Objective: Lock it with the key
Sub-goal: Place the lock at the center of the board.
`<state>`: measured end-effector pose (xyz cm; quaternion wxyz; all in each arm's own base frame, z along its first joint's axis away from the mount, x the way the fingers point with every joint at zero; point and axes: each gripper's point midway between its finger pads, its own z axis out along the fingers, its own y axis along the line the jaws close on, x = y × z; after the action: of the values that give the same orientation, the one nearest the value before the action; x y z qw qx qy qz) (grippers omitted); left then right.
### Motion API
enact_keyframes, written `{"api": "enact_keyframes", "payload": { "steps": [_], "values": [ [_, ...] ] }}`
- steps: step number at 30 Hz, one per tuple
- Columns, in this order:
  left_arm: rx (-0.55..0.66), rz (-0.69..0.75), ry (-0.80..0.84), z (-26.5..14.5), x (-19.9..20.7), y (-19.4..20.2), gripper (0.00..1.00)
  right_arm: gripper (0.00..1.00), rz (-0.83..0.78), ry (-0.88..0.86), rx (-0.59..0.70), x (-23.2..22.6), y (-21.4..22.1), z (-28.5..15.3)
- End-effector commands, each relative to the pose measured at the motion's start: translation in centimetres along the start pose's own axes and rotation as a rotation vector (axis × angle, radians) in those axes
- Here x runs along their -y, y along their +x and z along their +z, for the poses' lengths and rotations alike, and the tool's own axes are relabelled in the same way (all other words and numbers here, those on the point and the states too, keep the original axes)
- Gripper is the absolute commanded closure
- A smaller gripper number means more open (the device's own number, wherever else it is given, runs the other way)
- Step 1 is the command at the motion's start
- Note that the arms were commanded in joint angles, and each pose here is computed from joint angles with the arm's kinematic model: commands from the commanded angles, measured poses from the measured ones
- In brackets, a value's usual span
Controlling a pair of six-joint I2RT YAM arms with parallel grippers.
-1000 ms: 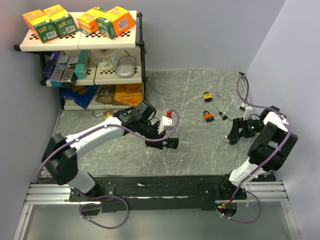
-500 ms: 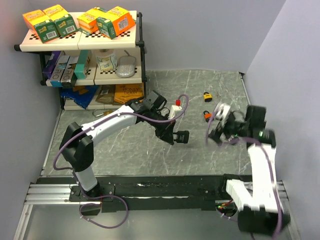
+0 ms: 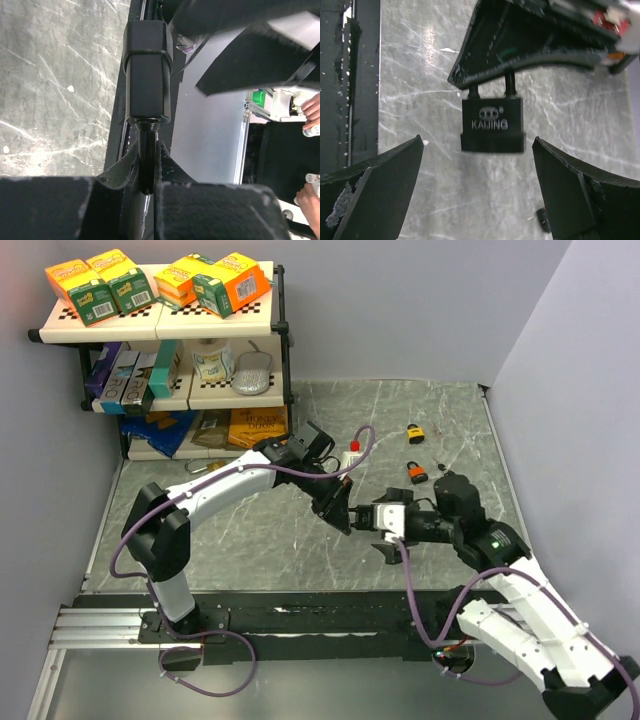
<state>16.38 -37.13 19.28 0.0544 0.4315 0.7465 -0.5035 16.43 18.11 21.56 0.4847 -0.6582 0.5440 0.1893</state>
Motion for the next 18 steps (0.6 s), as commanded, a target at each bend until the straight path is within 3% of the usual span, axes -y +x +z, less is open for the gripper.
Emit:
{"api": "enact_keyframes", "payload": {
  "steps": [1,9,16,18],
  "values": [
    [0.040,0.030,0.097,-0.4,2.3,-1.4,0.99,0.03,-0.104,0.061,-0.023,2.1,-0.3,1.6],
    [0.036,0.013,0.110,-0.2,2.1,-1.5,0.99,0.13,-0.135,0.034,-0.059,1.7,0.7,3.4],
    [0.030,-0.003,0.112,0.0,1.9,-1.3,0.99,0.33,-0.159,0.087,-0.078,2.7,1.2,4.0],
    [0.026,-0.006,0.110,0.1,1.9,-1.2,0.99,0.34,-0.146,0.096,-0.081,3.0,1.1,4.2]
  ]
}}
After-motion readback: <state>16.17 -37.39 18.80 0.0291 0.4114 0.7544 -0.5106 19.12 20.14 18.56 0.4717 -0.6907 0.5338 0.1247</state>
